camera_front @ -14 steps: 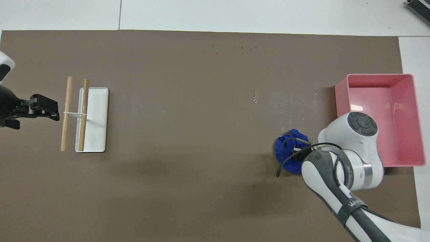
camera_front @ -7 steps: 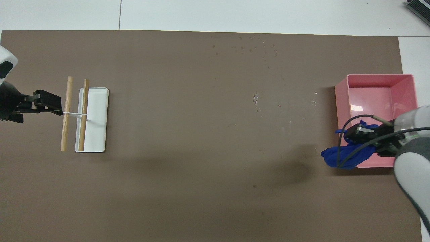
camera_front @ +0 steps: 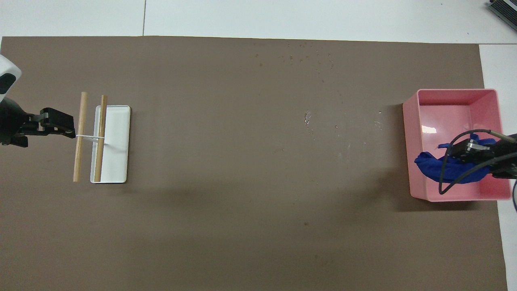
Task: Wipe water with towel using both arms
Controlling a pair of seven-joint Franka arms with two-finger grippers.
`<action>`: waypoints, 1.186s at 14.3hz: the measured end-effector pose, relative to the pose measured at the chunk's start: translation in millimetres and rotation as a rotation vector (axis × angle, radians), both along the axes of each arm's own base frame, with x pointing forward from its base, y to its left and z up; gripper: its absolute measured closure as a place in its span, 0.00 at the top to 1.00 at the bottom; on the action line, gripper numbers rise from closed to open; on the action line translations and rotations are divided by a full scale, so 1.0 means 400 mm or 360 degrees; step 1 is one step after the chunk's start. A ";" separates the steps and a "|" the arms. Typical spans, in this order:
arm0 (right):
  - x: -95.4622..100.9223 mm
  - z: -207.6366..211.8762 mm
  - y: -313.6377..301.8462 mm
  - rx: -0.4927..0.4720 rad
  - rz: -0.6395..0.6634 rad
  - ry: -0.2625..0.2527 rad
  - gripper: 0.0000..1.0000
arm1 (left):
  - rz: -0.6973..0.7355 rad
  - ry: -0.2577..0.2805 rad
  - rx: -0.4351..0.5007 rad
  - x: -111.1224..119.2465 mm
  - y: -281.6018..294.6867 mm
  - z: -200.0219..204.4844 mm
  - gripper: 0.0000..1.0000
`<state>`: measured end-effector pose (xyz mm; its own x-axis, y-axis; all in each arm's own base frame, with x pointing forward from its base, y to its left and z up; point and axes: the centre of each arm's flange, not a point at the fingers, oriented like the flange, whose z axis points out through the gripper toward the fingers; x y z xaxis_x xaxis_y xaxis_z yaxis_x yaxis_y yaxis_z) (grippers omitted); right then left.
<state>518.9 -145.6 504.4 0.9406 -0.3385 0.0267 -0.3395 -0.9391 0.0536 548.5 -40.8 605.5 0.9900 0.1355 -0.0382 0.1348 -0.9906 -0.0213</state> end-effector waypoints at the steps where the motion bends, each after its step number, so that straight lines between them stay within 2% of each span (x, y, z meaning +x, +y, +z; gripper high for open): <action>1: 0.002 -0.044 -0.021 -0.0001 0.0018 0.0030 0.11 | -0.0001 0.0001 0.0000 0.000 0.000 0.000 1.00; 5: -0.008 -0.255 -0.084 0.0052 -0.0002 0.0170 0.11 | -0.0021 0.0001 0.0000 -0.001 -0.016 -0.001 1.00; 8: -0.012 -0.300 -0.078 0.0069 0.0005 0.0216 0.37 | -0.0029 0.0003 0.0000 -0.002 -0.023 -0.002 1.00; 11: -0.010 -0.273 -0.068 0.0058 0.0016 0.0188 0.72 | -0.0032 0.0009 0.0001 -0.003 -0.025 -0.007 1.00; 13: -0.004 -0.215 -0.050 0.0047 0.0035 0.0162 0.94 | -0.0032 0.0011 0.0001 -0.003 -0.025 -0.009 1.00; 14: 0.003 -0.165 -0.030 0.0037 0.0055 0.0131 1.00 | -0.0032 0.0011 0.0001 -0.003 -0.025 -0.009 1.00; 17: 0.035 -0.008 0.099 -0.0010 0.0197 0.0027 1.00 | -0.0032 0.0011 0.0001 -0.003 -0.025 -0.009 1.00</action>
<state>532.8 -106.2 501.3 0.9755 -0.2198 0.0125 -0.2201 -0.9733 0.0646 547.4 -50.8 601.9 0.9923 0.1155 -0.0452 0.1145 -0.9932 -0.0228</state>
